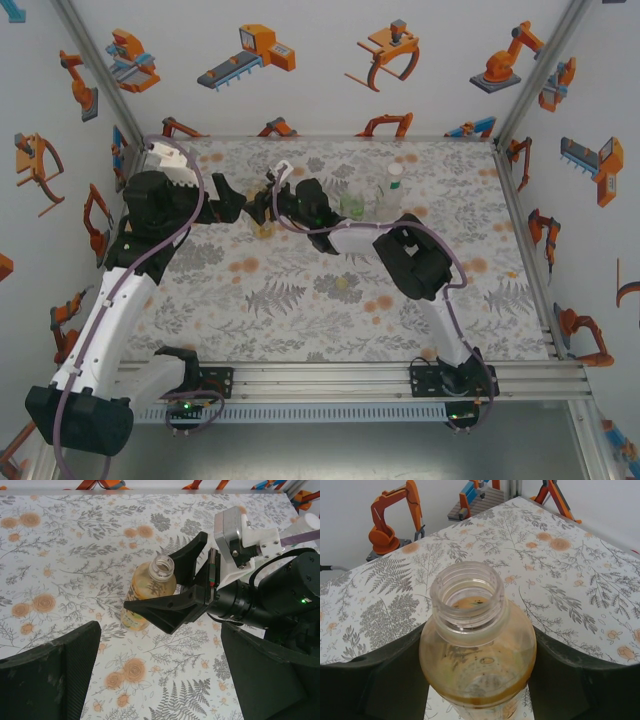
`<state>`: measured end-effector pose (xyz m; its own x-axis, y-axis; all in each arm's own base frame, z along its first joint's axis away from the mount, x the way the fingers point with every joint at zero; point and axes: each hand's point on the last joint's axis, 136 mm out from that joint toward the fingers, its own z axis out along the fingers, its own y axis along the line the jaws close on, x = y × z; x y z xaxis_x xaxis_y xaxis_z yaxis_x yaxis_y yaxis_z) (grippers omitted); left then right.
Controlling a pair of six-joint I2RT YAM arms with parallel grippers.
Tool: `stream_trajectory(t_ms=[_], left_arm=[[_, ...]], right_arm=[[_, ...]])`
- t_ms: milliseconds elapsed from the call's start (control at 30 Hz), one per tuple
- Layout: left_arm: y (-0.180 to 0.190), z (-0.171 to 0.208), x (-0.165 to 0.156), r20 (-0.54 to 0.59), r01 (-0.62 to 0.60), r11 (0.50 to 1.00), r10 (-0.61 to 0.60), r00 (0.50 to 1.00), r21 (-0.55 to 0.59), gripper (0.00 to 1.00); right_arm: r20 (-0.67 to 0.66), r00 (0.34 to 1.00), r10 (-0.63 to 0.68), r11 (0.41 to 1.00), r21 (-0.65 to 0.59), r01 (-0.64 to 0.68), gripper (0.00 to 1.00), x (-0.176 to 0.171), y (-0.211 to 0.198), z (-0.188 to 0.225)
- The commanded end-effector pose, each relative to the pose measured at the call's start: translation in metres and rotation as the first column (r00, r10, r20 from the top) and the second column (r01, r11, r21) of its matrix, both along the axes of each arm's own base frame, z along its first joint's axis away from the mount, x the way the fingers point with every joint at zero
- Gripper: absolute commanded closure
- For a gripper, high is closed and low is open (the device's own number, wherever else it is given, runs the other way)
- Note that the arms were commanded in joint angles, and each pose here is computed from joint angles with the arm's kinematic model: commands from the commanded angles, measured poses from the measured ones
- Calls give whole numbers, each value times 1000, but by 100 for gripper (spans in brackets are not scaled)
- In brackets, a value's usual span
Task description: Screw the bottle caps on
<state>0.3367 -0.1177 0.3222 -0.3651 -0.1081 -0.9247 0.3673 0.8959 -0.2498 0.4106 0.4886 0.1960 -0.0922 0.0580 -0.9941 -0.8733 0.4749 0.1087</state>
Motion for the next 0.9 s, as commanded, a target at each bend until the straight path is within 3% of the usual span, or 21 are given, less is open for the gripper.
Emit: stream_trajectory(t_ms=[0, 500, 700, 867], left_arm=[[-3, 6, -2, 30, 33, 999, -33, 999, -2, 3], [-15, 12, -8, 86, 105, 994, -104, 991, -6, 3], [-38, 23, -15, 128, 225, 973, -218, 968, -47, 3], [-70, 41, -36, 195, 412, 909, -395, 898, -54, 2]], right_arm=[[58, 998, 16, 999, 49, -18, 47, -9, -1, 35], [48, 999, -17, 1000, 24, 16, 52, -52, -55, 81], [-10, 1000, -23, 999, -24, 23, 54, -77, -82, 92], [-67, 997, -49, 996, -80, 43, 55, -94, -105, 98]])
